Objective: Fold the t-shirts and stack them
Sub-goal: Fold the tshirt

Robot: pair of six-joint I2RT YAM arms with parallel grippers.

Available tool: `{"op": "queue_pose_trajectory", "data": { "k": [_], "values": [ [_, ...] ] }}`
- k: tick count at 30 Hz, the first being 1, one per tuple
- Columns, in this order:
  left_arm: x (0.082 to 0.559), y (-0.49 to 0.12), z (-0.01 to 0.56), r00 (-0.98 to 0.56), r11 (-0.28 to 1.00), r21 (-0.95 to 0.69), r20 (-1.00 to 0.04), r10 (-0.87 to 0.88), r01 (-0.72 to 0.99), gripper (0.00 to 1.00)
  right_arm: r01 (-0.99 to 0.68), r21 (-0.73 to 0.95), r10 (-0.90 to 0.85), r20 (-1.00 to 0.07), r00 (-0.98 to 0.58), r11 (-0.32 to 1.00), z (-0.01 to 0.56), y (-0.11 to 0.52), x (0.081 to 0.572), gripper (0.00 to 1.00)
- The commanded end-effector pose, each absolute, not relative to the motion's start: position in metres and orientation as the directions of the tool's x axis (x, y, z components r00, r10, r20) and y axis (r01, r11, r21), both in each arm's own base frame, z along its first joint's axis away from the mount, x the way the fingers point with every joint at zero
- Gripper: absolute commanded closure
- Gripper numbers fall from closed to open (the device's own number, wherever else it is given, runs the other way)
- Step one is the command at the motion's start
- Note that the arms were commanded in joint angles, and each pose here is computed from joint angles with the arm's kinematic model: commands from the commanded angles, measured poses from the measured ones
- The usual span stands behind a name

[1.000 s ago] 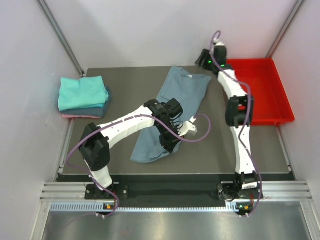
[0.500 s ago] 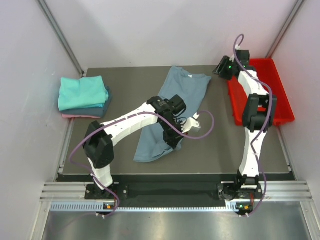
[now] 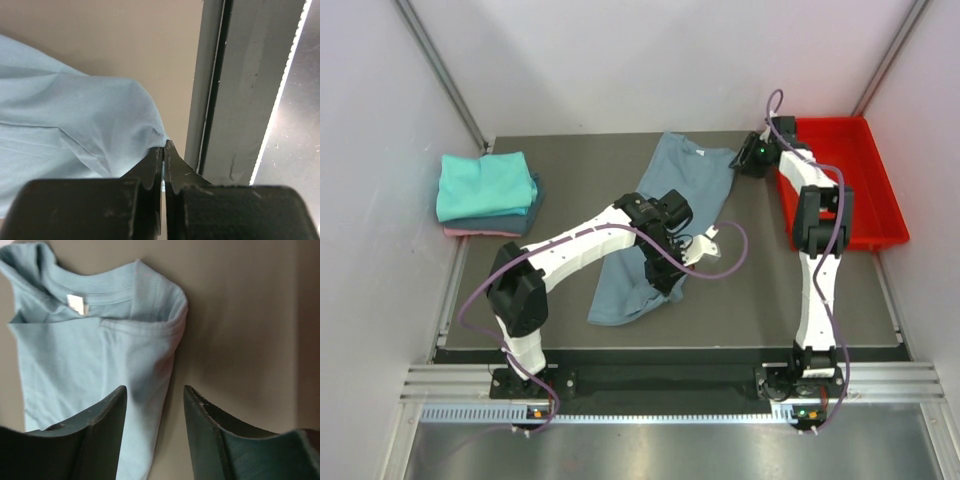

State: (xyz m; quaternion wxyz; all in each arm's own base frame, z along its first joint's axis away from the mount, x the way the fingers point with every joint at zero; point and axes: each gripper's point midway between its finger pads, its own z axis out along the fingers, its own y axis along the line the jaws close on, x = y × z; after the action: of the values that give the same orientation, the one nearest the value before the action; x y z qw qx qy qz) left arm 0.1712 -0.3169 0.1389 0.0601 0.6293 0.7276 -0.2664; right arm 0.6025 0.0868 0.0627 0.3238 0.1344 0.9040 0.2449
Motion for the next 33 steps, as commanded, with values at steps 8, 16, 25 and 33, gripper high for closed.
{"op": "queue_pose_trajectory", "data": {
  "k": [8, 16, 25, 33],
  "values": [
    [0.193, -0.334, 0.150, -0.171, 0.061, -0.242, -0.464, 0.869, 0.968, 1.00, 0.020, 0.506, 0.365, -0.593, -0.718, 0.863, 0.047, 0.105, 0.640, 0.92],
    [0.199, -0.366, 0.159, -0.140, 0.024, -0.227, -0.508, 0.850, 0.974, 1.00, -0.040, 0.502, 0.371, -0.689, -0.623, 0.864, 0.069, 0.121, 0.678, 1.00],
    [0.167, -0.401, 0.159, -0.027, -0.085, -0.192, -0.519, 0.854, 0.978, 1.00, -0.071, 0.506, 0.391, -0.741, -0.546, 0.860, 0.080, 0.141, 0.701, 1.00],
    [0.148, -0.425, 0.152, 0.013, -0.139, -0.202, -0.524, 0.852, 0.969, 1.00, -0.095, 0.513, 0.403, -0.764, -0.504, 0.853, 0.090, 0.151, 0.710, 0.99]
  ]
}}
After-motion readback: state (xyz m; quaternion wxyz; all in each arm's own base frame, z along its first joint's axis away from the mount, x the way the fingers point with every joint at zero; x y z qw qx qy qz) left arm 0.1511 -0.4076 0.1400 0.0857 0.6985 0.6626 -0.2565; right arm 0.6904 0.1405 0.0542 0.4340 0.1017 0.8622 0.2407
